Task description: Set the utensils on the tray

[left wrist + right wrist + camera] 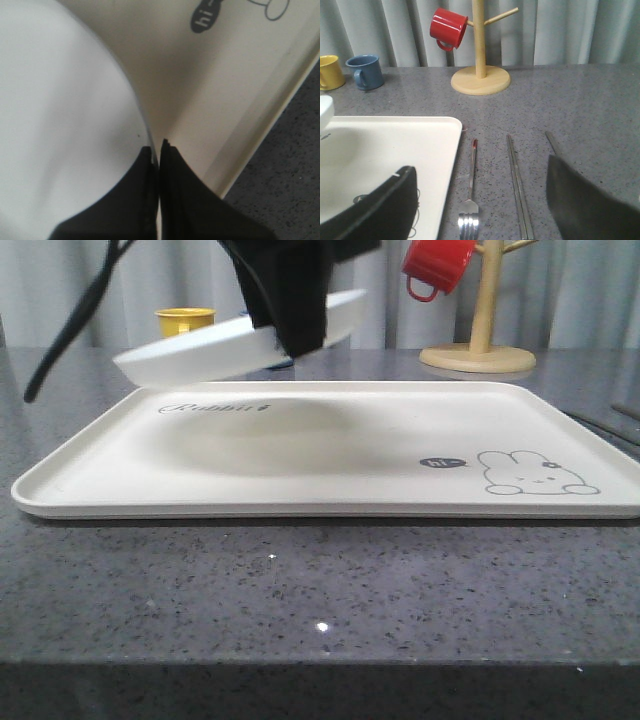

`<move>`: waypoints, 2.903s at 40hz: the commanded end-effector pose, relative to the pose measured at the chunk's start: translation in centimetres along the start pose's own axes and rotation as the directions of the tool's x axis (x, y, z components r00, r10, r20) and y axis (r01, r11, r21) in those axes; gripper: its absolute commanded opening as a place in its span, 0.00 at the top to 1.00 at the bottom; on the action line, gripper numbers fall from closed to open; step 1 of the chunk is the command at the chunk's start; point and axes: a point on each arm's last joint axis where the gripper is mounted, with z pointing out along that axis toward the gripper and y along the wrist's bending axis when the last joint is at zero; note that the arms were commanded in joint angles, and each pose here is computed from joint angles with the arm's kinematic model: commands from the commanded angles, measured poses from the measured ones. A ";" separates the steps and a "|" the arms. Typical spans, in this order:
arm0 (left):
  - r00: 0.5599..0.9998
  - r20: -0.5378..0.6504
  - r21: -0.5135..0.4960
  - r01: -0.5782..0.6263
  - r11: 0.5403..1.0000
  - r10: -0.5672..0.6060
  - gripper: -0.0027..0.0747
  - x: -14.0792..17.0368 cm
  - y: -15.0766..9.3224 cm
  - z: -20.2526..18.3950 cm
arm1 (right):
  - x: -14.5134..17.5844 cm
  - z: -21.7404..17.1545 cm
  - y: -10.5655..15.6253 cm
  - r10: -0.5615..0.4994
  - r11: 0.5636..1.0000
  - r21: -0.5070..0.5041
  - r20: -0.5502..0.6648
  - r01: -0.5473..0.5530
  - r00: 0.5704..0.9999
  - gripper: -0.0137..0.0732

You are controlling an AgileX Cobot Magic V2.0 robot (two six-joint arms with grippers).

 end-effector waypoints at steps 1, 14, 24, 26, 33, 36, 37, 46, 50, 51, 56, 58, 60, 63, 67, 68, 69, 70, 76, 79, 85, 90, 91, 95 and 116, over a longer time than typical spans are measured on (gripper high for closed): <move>0.997 0.074 -0.003 0.020 1.000 -0.020 0.99 -0.5 0.1 -1.8 | -1.7 -0.1 0.1 -0.005 1.000 0.001 0.096 0.005 0.995 0.20; 0.999 -0.017 0.017 0.049 0.999 -0.049 0.99 -0.2 0.9 0.6 | -1.7 -0.1 0.1 -0.005 1.000 0.001 0.096 0.005 0.995 0.20; 0.996 -0.064 0.056 0.058 0.997 -0.054 0.98 -0.3 0.5 2.0 | -1.7 -0.1 0.1 -0.005 1.000 0.001 0.096 0.005 0.995 0.20; 0.996 -0.078 0.059 0.057 0.997 -0.053 0.96 -0.3 0.4 2.3 | -1.7 -0.1 0.1 -0.005 1.000 0.001 0.096 0.005 0.995 0.20; 0.995 -0.090 0.062 0.058 0.996 -0.052 0.79 -0.2 0.4 2.3 | -1.7 -0.1 0.1 -0.005 1.000 0.001 0.096 0.005 0.995 0.20; 0.994 -0.092 0.062 0.058 0.996 -0.052 0.71 -0.2 0.4 2.3 | -1.7 -0.1 0.1 -0.005 1.000 0.001 0.096 0.005 0.995 0.20; 0.994 -0.095 0.063 0.058 0.996 -0.052 0.69 -0.1 0.4 2.3 | -1.7 -0.1 0.1 -0.005 1.000 0.001 0.096 0.005 0.995 0.20; 0.997 -0.007 0.093 0.082 0.992 -0.082 0.67 -1.4 0.6 -0.3 | -1.7 -0.1 0.1 -0.005 1.000 0.001 0.096 0.005 0.995 0.20; 0.994 0.053 0.085 0.087 0.993 -0.092 0.78 -1.7 1.0 -2.2 | -1.7 -0.1 0.1 -0.005 1.000 0.001 0.096 0.005 0.995 0.20; 0.994 0.065 0.078 0.084 0.993 -0.089 0.81 -1.7 1.1 -2.7 | -1.7 -0.1 0.1 -0.005 1.000 0.001 0.096 0.005 0.995 0.20; 0.989 0.115 0.017 0.087 0.996 -0.088 0.99 -0.8 2.0 -5.3 | -1.7 -0.1 0.1 -0.005 1.000 0.001 0.096 0.005 0.995 0.20; 0.985 0.135 0.004 0.106 0.994 -0.105 0.99 -0.3 2.7 -6.3 | -1.7 -0.1 0.1 -0.005 1.000 0.001 0.096 0.005 0.995 0.20; 0.980 0.153 -0.010 0.127 0.992 -0.124 0.99 0.4 3.4 -7.3 | -1.7 -0.1 0.1 -0.005 1.000 0.001 0.096 0.005 0.995 0.20; 0.973 0.168 -0.032 0.168 0.985 -0.160 0.99 1.6 4.7 -8.5 | -1.7 -0.1 0.1 -0.005 1.000 0.001 0.096 0.005 0.995 0.20; 0.959 0.171 -0.063 0.239 0.969 -0.226 0.99 3.8 6.7 -9.5 | -1.7 -0.1 0.1 -0.005 1.000 0.001 0.096 0.005 0.995 0.20; 0.952 0.169 -0.069 0.270 0.960 -0.255 0.99 4.5 7.2 -9.7 | -1.7 -0.1 0.1 -0.005 1.000 0.001 0.096 0.005 0.995 0.20; 0.946 0.166 -0.075 0.293 0.953 -0.278 0.99 5.1 7.6 -9.9 | -1.7 -0.1 0.1 -0.005 1.000 0.001 0.096 0.005 0.995 0.20; 0.938 0.161 -0.083 0.322 0.943 -0.306 0.99 5.9 8.1 -10.0 | -1.7 -0.1 0.1 -0.005 1.000 0.001 0.096 0.005 0.995 0.20; 0.897 0.170 -0.119 0.429 0.895 -0.408 0.99 10.1 9.8 -10.6 | -1.7 -0.1 0.1 -0.005 1.000 0.001 0.096 0.005 0.995 0.20; 0.865 0.209 -0.109 0.485 0.868 -0.457 0.99 12.2 9.9 -10.9 | -1.7 -0.1 0.1 -0.005 1.000 0.001 0.096 0.005 0.995 0.20; 0.802 0.314 -0.116 0.564 0.817 -0.509 0.99 15.9 9.2 -10.8 | -1.7 -0.1 0.1 -0.005 1.000 0.001 0.096 0.005 0.995 0.20; 0.761 0.426 -0.148 0.592 0.792 -0.489 0.99 18.9 7.3 -10.8 | -1.7 -0.1 0.1 -0.005 1.000 0.001 0.096 0.005 0.995 0.20; 0.752 0.454 -0.153 0.595 0.789 -0.479 0.99 19.4 6.8 -11.0 | -1.7 -0.1 0.1 -0.005 1.000 0.001 0.096 0.005 0.995 0.20; 0.714 0.554 -0.170 0.602 0.780 -0.429 0.99 21.5 4.7 -10.7 | -1.7 -0.1 0.1 -0.005 1.000 0.001 0.096 0.005 0.995 0.20; 0.342 0.931 -0.148 0.668 0.729 -0.125 0.99 32.1 -6.4 -10.0 | -1.7 -0.1 0.1 -0.005 1.000 0.001 0.096 0.005 0.995 0.20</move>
